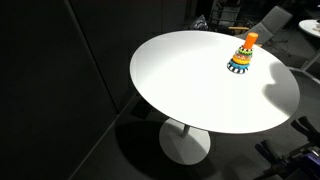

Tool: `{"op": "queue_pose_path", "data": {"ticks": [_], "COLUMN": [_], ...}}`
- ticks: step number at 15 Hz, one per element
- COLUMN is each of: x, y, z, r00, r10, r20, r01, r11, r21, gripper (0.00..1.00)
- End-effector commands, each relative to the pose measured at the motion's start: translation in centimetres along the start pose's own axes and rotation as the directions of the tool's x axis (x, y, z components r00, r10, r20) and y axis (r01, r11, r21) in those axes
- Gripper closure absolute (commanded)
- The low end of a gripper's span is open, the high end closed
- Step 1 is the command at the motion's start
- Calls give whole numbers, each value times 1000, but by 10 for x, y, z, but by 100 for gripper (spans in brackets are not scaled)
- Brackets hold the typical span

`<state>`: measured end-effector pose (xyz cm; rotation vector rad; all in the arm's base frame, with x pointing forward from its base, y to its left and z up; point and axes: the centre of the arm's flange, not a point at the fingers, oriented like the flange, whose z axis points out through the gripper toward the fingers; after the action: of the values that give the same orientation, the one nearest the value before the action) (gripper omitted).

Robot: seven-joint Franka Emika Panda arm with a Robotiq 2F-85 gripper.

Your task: Put the black and white ring on the table

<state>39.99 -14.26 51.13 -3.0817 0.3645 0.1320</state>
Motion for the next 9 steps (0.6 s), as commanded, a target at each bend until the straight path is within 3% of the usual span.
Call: {"op": "queue_pose_path", "data": {"ticks": [1, 9], "x": [32, 101], "y": [-9, -37], "z": [-2, 38], "r00": [1000, 999], "r10": [1, -48], "r20": [-2, -22], "r01": [-1, 48], "r11": [1000, 999], "r21": [18, 18], "gripper": [0, 0]}}
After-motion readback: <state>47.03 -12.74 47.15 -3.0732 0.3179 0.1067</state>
